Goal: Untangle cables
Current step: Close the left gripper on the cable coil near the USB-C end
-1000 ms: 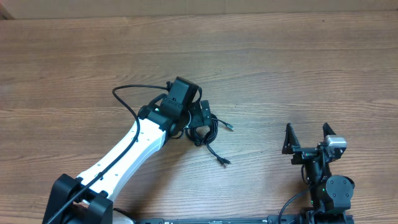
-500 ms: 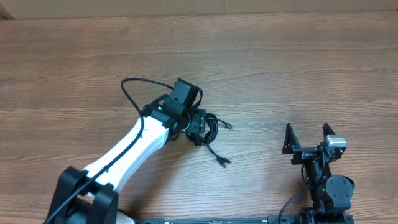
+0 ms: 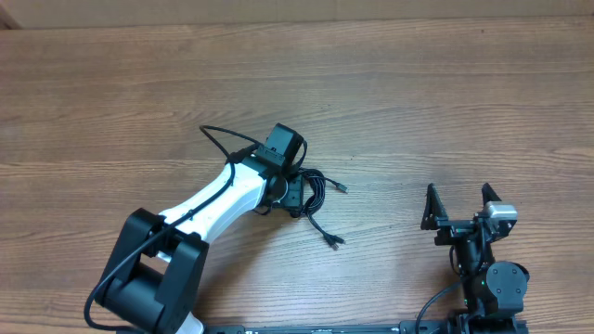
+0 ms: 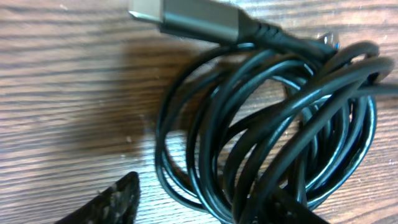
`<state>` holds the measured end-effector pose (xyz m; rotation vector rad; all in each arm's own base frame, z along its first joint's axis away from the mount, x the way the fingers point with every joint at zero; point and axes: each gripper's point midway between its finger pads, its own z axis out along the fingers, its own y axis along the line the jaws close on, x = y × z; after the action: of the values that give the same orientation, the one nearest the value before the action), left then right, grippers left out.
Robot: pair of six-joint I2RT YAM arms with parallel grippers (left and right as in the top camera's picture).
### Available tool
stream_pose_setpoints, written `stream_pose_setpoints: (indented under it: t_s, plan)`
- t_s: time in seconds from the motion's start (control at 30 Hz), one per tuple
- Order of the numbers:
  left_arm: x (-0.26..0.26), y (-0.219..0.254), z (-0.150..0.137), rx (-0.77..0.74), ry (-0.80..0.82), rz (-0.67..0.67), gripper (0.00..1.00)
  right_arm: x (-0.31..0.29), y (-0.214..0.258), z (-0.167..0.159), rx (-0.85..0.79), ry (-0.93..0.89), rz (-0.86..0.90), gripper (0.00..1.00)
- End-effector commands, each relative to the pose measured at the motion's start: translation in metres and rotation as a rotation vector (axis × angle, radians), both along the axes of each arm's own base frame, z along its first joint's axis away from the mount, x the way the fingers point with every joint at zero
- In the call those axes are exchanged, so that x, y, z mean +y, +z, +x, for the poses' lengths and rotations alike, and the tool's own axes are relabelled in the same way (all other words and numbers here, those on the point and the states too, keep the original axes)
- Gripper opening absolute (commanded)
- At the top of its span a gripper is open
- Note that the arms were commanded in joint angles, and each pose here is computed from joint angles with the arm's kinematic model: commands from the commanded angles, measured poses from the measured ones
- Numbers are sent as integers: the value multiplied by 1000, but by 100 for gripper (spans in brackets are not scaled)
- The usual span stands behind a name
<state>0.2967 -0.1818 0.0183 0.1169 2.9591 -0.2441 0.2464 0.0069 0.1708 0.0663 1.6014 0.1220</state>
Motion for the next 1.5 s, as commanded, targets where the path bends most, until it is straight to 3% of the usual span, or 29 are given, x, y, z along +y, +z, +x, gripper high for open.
stream_pose_setpoints:
  t_s: [0.0, 0.13, 0.33, 0.37, 0.4, 0.53, 0.67, 1.0, 1.23, 1.33, 1.47]
  plan:
    - [-7, -5, -1, 25, -1, -26, 46, -3, -1, 0, -6, -16, 3, 100]
    - [-7, -13, -1, 40, 2, -19, 37, -3, -1, 0, -6, -16, 3, 100]
    - [-5, -38, -4, 90, 23, 5, 37, -3, -1, 0, -6, -16, 3, 100]
    - [-5, -40, -4, 93, 22, 4, 25, -3, -1, 0, -6, -16, 3, 100]
    - [-6, -41, -4, 96, 22, 0, 4, -3, -1, 0, -6, -16, 3, 100]
    - [-6, -31, 1, 84, -10, -2, 4, -3, -1, 0, -6, -16, 3, 100]
    - [-12, 9, 15, 51, -81, -32, 4, -3, -1, 0, -6, -16, 3, 100]
    - [-44, 128, 34, -204, -443, -168, 4, -3, -1, 0, -6, -16, 3, 100]
    - [-40, 142, 36, -268, -500, -148, 4, 1, -1, 0, -6, 4, 12, 100]
    - [-39, 140, 38, -231, -381, -176, 4, 20, 2, -2, -1, 111, 182, 100]
    - [-38, 138, 40, -191, -234, -203, 4, 57, 5, -12, 96, 323, 612, 100]
